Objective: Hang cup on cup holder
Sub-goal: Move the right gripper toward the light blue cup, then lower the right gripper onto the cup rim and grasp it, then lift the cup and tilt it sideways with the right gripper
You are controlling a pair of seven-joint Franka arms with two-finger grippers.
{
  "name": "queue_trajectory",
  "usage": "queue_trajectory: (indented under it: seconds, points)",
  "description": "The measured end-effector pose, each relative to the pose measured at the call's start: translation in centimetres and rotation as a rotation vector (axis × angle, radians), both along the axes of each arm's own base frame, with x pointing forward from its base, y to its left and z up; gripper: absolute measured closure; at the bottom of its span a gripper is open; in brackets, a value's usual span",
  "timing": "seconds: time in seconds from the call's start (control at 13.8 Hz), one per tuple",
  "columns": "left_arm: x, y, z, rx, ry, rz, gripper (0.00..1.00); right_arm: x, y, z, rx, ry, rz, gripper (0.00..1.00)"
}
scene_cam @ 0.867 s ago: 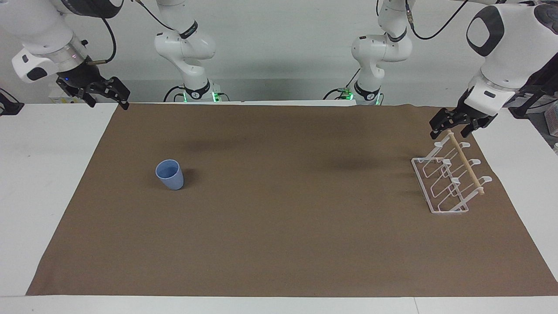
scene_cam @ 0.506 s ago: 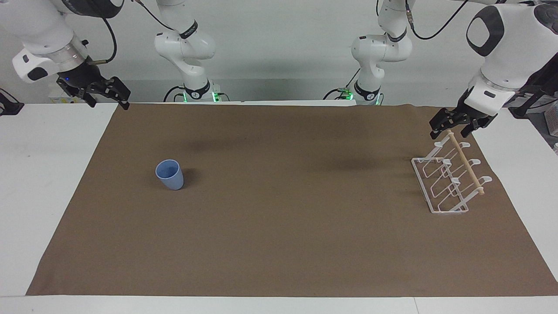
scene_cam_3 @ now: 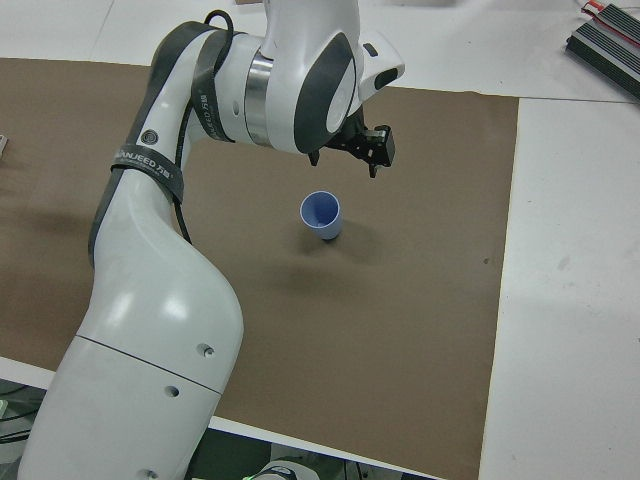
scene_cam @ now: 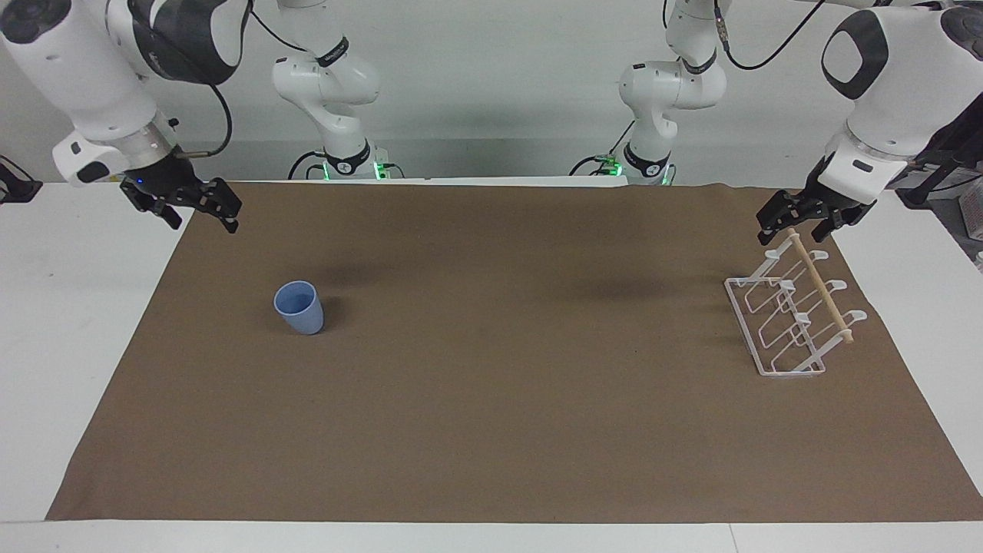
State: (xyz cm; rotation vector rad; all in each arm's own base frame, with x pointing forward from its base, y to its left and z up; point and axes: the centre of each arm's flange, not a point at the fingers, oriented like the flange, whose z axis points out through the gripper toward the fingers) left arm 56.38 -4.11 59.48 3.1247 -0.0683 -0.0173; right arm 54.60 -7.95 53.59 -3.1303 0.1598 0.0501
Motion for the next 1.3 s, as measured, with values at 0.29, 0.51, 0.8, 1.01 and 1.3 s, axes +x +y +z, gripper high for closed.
queue_trajectory:
  seconds: [0.29,0.51,0.8,1.01,1.3]
  points:
    - [0.0,0.0,0.0,0.0,0.0,0.0,0.0,1.6,1.2,-9.4,0.022,0.016,0.009,0.0]
    - [0.0,0.0,0.0,0.0,0.0,0.0,0.0,2.5,1.4,-13.6,0.073,0.029,0.029,0.0]
    - [0.0,0.0,0.0,0.0,0.0,0.0,0.0,2.0,2.0,-16.5,0.075,0.024,0.091,0.04]
    - [0.0,0.0,0.0,0.0,0.0,0.0,0.0,1.0,2.1,-18.3,0.083,0.041,0.186,0.15]
    - [0.0,0.0,0.0,0.0,0.0,0.0,0.0,0.9,2.1,-18.4,0.084,0.044,0.203,0.66]
